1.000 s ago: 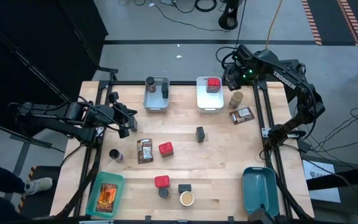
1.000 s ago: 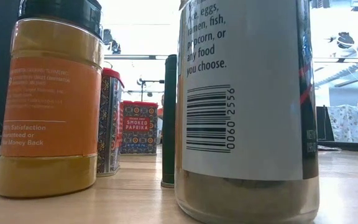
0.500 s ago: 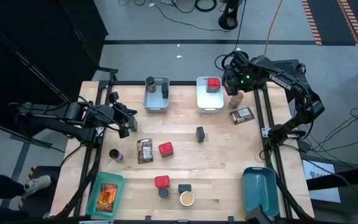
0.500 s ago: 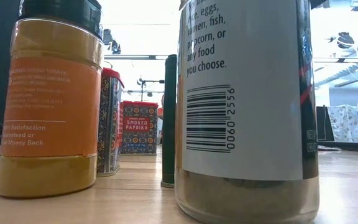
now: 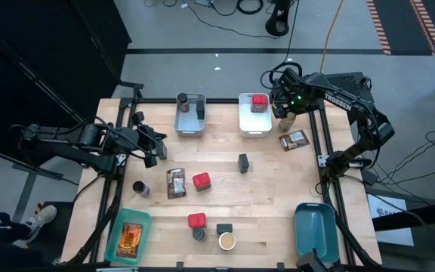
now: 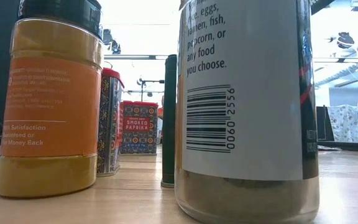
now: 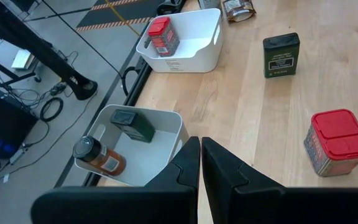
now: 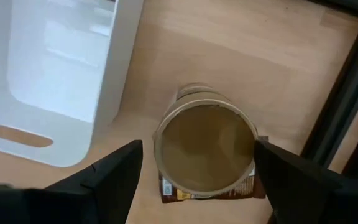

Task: Sort spices by type
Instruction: Put the gold spice bottle into the blue bin

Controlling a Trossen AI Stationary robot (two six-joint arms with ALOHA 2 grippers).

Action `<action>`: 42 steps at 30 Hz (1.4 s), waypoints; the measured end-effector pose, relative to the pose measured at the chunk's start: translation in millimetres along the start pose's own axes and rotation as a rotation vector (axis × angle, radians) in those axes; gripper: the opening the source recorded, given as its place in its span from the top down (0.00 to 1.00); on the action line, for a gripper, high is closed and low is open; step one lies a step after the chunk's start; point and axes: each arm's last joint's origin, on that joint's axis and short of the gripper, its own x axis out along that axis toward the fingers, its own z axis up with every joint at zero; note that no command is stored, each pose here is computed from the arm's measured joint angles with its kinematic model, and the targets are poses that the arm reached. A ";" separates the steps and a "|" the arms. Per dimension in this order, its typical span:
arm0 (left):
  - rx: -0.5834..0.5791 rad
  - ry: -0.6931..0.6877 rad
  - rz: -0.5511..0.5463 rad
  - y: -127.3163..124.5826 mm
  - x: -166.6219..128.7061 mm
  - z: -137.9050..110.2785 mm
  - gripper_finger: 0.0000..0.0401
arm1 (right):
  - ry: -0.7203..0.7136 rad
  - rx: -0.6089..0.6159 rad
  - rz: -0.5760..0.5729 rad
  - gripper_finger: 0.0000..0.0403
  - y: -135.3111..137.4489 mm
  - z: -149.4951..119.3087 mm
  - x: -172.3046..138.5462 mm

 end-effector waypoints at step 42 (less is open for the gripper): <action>0.000 0.000 0.000 0.0 0.0 0.0 0.95 | -0.040 0.009 -0.080 0.27 -1.2 4.0 -6.7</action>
